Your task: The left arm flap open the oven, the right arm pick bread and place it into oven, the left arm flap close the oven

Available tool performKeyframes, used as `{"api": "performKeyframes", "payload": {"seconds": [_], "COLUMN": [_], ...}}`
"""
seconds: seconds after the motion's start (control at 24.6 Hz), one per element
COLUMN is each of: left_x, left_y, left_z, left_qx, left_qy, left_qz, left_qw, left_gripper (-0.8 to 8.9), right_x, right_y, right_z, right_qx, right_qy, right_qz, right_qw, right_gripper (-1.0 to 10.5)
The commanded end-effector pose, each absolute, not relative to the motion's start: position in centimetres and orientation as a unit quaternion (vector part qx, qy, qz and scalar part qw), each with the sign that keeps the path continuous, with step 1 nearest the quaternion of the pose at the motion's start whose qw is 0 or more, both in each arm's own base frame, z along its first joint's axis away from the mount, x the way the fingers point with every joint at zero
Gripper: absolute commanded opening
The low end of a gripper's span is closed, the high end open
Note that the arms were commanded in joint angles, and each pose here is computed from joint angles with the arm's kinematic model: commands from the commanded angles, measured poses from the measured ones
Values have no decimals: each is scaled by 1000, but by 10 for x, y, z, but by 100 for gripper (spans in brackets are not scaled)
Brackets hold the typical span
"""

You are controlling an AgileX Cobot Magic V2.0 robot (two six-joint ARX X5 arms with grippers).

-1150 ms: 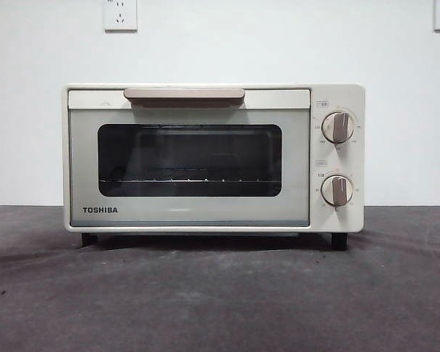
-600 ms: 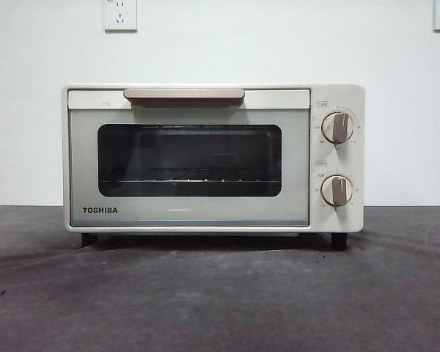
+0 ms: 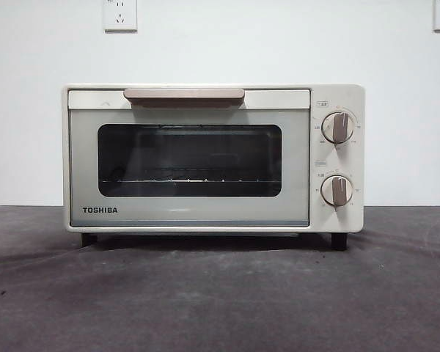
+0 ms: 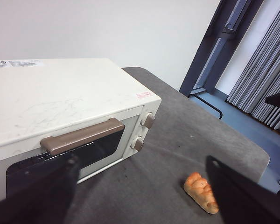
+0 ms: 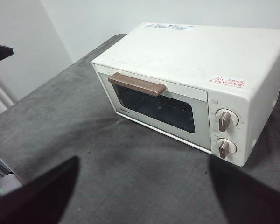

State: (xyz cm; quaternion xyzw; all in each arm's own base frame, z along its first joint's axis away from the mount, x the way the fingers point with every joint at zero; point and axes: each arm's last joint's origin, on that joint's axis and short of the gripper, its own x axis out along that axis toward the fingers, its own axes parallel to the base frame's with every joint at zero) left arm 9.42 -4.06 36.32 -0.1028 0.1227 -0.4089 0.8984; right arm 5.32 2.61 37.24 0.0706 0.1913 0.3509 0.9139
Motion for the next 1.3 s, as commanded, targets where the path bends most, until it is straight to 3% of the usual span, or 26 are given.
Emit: {"api": "performKeyframes", "payload": {"seconds": [0.04, 0.37, 0.61, 1.06, 1.3], "left_x": [92, 92, 92, 91, 90], "left_y": [-40, -40, -41, -44, -44], "left_z": [370, 370, 370, 370, 370], "left_qx": [-93, -93, -93, -86, -86], "left_qy": [106, 106, 106, 105, 106], "left_qz": [-414, -414, -415, -428, -432], "left_qw": [899, 899, 899, 894, 892], "left_gripper": [482, 482, 476, 468, 468], "right_x": [53, 55, 72, 126, 148], "right_y": [26, 26, 27, 35, 36], "right_z": [376, 372, 356, 291, 254], "right_qx": [79, 94, 102, 114, 92], "right_qy": [189, 215, 316, 518, 588], "right_qz": [352, 341, 266, 163, 96], "right_qw": [914, 910, 905, 832, 798], "right_gripper": [524, 524, 523, 523, 523]}}
